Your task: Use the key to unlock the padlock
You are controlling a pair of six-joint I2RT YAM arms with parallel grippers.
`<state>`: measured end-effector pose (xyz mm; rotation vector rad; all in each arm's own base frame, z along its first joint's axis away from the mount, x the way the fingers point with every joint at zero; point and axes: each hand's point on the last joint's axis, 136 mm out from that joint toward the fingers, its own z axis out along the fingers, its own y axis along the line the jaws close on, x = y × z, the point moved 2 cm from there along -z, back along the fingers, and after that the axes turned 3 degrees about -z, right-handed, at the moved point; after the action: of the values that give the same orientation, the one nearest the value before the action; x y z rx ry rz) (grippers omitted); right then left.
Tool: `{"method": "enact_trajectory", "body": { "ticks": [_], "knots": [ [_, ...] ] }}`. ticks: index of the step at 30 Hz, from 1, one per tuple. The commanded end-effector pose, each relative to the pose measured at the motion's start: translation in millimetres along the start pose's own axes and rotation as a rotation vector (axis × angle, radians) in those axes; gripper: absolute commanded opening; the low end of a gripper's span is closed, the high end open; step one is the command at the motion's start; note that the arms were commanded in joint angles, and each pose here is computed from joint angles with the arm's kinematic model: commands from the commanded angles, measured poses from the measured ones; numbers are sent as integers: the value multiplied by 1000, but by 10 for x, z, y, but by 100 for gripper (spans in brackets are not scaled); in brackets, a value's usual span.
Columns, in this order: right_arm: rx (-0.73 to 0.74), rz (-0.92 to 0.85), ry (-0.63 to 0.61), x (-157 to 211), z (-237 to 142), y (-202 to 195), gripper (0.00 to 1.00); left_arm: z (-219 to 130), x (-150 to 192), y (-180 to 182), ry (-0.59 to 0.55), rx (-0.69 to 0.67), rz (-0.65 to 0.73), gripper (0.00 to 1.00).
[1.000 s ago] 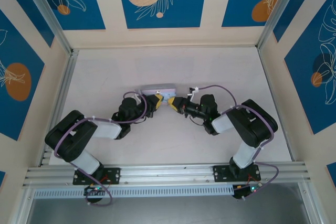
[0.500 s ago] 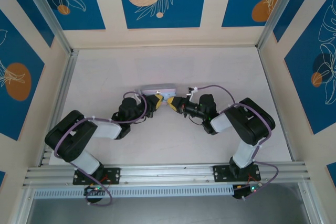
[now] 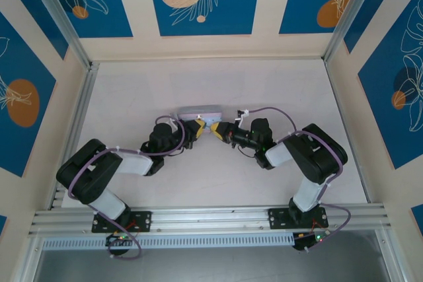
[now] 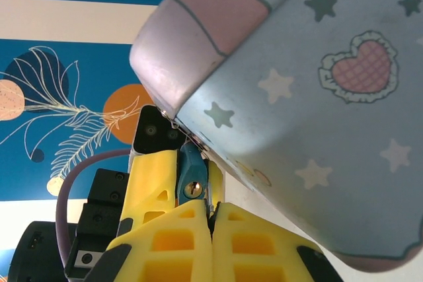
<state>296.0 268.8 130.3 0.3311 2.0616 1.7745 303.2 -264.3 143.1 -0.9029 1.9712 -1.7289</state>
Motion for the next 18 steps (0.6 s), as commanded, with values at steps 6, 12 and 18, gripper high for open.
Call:
{"method": "enact_trajectory", "body": {
  "ticks": [6,12,18],
  "knots": [
    [-5,-43,-21,-40,-38,78,0,-55,10,-96,9,30,25,0],
    [-13,-47,-22,-57,-23,115,0,-53,12,-89,11,25,26,0],
    [-17,-55,-14,-46,-1,153,0,-48,21,-82,13,23,30,0]
  ]
}}
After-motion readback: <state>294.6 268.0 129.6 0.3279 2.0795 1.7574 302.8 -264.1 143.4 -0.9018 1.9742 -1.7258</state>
